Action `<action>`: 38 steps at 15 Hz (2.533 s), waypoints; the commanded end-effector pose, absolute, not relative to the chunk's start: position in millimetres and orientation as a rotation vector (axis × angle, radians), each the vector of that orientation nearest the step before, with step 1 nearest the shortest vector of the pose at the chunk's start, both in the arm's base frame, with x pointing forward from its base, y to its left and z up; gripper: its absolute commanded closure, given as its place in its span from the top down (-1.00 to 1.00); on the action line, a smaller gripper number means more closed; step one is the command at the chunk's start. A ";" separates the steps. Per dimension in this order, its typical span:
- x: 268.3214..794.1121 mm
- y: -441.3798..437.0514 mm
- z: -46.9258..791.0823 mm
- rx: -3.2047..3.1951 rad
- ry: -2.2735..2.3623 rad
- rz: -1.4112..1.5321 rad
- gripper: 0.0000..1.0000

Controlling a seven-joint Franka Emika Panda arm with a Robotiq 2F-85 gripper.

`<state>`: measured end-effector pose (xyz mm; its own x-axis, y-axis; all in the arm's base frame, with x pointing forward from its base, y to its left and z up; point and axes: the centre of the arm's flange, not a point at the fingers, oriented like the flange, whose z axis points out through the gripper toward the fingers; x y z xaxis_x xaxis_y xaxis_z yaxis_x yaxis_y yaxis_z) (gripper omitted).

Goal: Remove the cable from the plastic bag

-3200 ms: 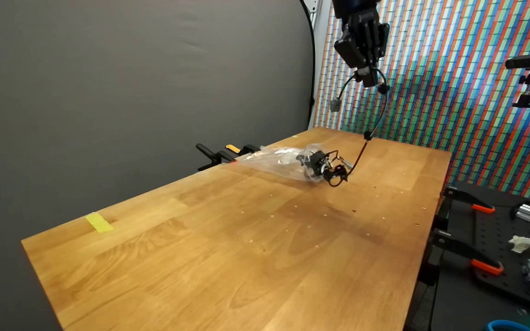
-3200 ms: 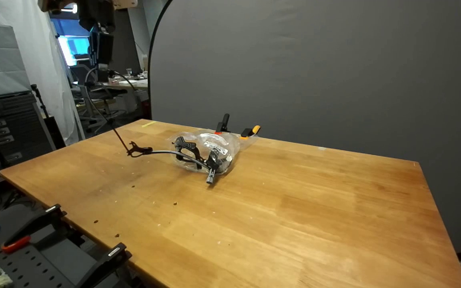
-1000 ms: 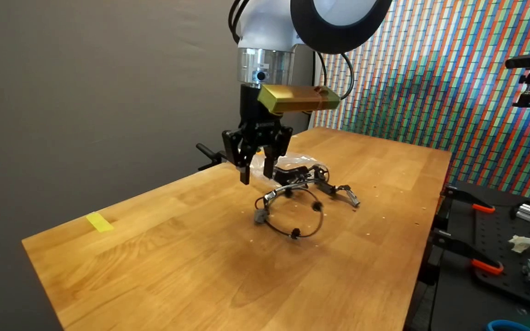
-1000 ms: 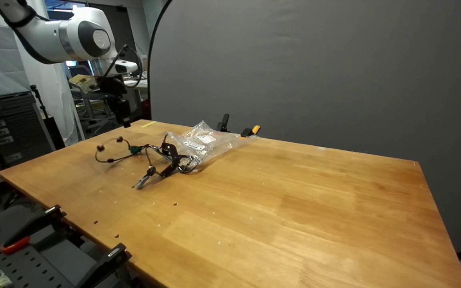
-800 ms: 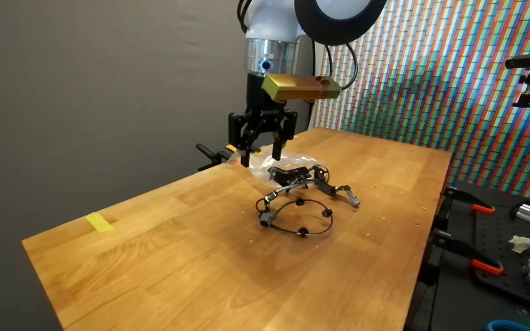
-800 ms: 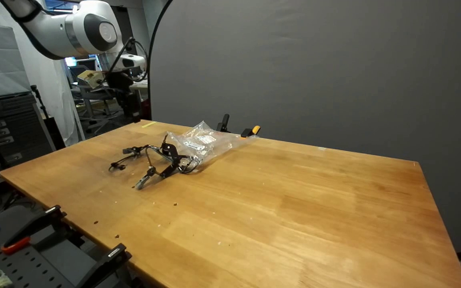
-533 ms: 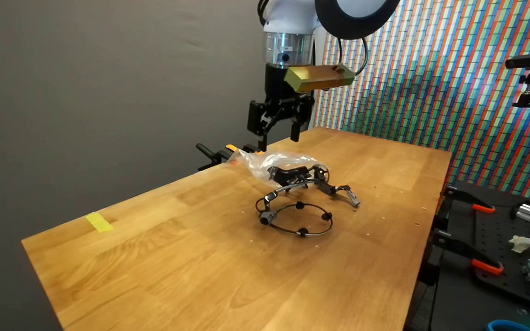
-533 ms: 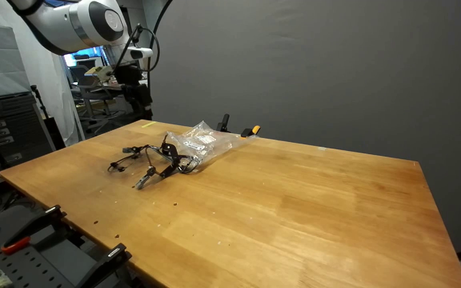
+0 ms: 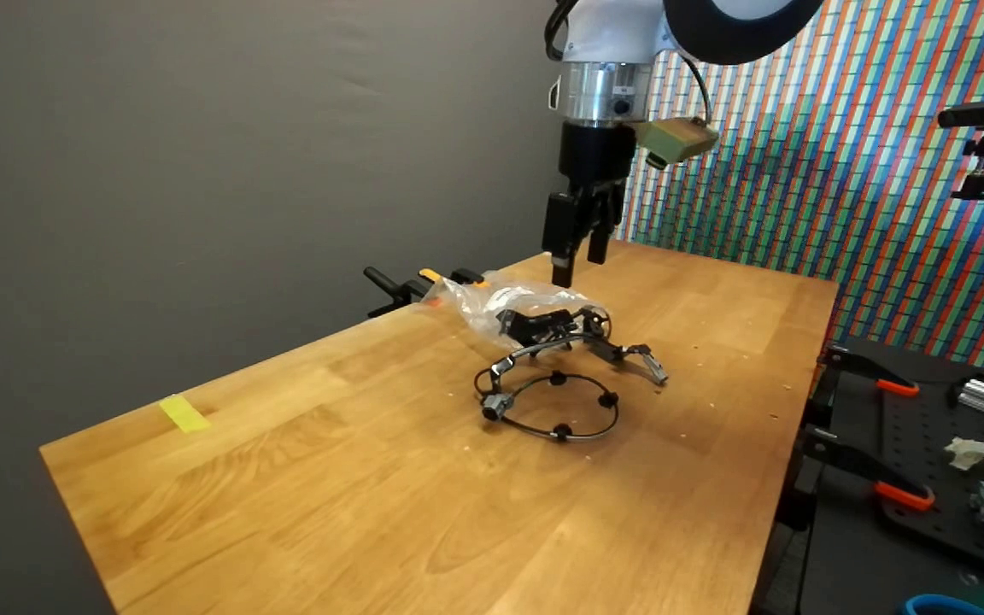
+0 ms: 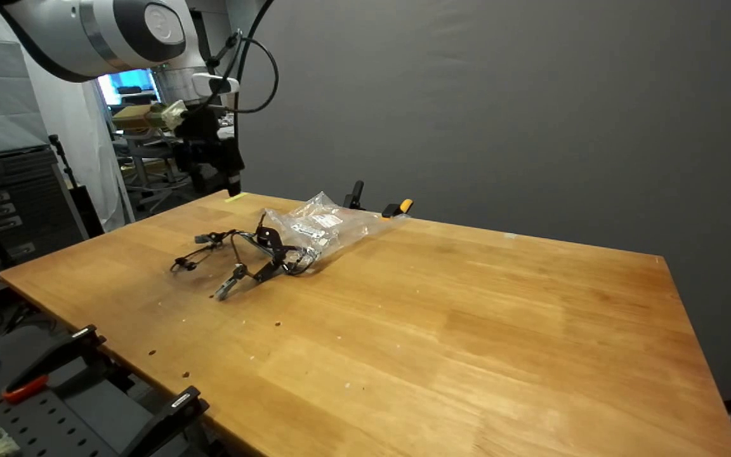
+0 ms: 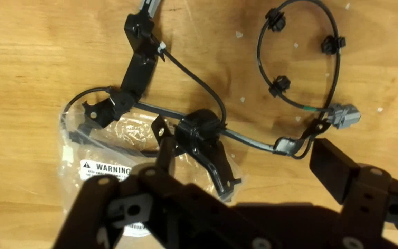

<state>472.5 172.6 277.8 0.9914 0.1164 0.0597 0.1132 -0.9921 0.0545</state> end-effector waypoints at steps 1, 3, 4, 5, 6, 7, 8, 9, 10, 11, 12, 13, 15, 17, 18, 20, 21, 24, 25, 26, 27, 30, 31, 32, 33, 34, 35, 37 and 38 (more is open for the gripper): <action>446.4 156.3 283.1 3.136 0.378 0.068 1.00; 441.7 152.1 273.6 3.150 0.436 0.037 1.00; 440.8 150.3 269.2 3.161 0.442 0.022 1.00; 441.4 148.7 264.4 3.182 0.436 0.011 1.00; 442.3 146.8 259.9 3.191 0.430 0.018 1.00; 443.3 145.0 257.2 3.200 0.427 0.025 1.00; 444.5 143.2 255.2 3.213 0.422 0.030 1.00; 445.5 141.4 252.5 3.230 0.412 0.033 1.00; 446.7 139.9 250.6 3.244 0.396 0.045 1.00; 447.2 139.3 247.6 3.256 0.388 0.049 1.00; 447.4 138.7 245.0 3.263 0.384 0.055 1.00; 447.3 139.0 240.5 3.270 0.386 0.052 1.00; 445.7 140.1 228.9 3.264 0.403 0.033 1.00; 443.3 142.8 214.1 3.231 0.421 0.017 1.00; 442.2 143.4 208.7 3.225 0.429 0.010 1.00; 441.1 144.5 198.3 3.204 0.451 0.008 1.00; 441.3 144.8 193.2 3.198 0.463 0.019 1.00; 448.7 145.3 185.1 3.163 0.478 0.132 1.00; 452.4 145.1 184.5 3.158 0.466 0.180 1.00; 454.9 144.1 183.8 3.152 0.462 0.217 1.00; 457.4 142.1 183.1 3.141 0.456 0.254 1.00; 462.2 132.9 178.0 3.112 0.444 0.313 1.00; 464.1 128.7 176.6 3.102 0.434 0.328 0.50; 464.7 125.3 175.2 3.096 0.427 0.334 0.48; 465.5 122.1 174.5 3.092 0.422 0.336 0.31; 465.9 119.5 175.1 3.091 0.421 0.338 0.16; 465.8 118.7 175.5 3.091 0.424 0.332 -0.03; 465.8 118.8 179.8 3.090 0.431 0.328 -0.29; 465.8 119.4 181.8 3.090 0.438 0.326 -0.47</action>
<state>462.6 115.3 175.5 0.9451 0.2732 0.1793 0.2738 -0.9615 0.0218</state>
